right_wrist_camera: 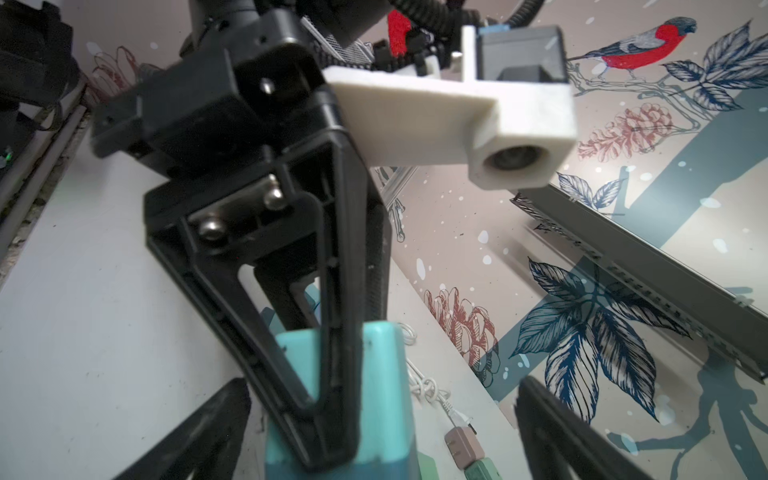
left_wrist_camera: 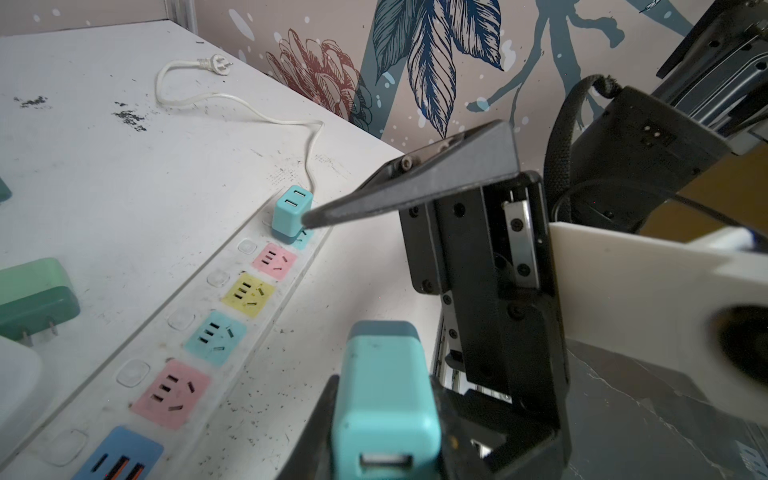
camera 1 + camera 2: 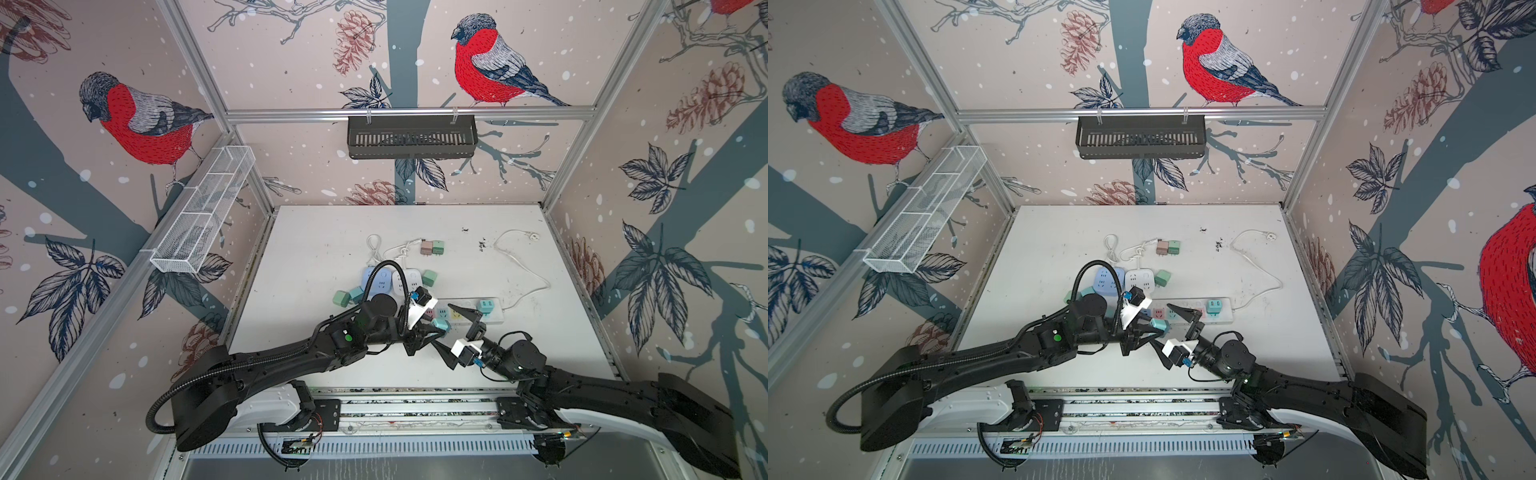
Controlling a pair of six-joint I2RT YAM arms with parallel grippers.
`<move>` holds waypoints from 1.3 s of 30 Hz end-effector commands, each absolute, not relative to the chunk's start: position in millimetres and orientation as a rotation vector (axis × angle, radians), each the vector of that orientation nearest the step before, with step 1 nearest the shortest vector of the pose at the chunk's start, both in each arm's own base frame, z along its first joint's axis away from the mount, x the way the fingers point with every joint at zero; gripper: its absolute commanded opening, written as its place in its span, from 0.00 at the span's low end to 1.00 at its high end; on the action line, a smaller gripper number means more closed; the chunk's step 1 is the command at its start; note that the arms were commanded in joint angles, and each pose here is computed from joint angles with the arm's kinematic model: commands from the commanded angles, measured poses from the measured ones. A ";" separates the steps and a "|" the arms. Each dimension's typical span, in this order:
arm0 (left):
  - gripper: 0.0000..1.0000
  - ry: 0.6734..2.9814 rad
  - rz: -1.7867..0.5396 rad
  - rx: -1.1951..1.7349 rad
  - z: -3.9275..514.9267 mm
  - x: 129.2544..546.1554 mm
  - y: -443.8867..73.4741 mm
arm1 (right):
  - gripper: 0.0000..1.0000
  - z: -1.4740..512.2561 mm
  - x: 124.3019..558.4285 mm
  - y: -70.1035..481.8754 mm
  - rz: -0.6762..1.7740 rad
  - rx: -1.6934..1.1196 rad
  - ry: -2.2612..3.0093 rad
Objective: Insert the plug
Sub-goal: 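Open the right gripper and draw it back while the left holds the adapter, then carry the adapter with the left gripper over the pink socket while the right arm retracts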
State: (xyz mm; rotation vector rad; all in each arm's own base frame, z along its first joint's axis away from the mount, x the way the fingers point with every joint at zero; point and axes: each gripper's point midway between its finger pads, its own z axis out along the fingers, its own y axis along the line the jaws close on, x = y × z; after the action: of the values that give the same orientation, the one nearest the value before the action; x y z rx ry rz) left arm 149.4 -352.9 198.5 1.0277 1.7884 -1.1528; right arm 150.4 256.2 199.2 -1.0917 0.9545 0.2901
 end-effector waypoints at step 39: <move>0.00 1.556 -0.703 0.871 241.8 176.4 -274.7 | 1.00 184.5 272.8 -11.7 0.265 0.434 1.408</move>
State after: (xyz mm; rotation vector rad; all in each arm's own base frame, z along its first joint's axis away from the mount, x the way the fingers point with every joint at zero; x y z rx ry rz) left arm 179.3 -265.3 234.6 0.8105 1.5939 -0.6948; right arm 275.3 2.7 217.5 0.3039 1.3717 0.2377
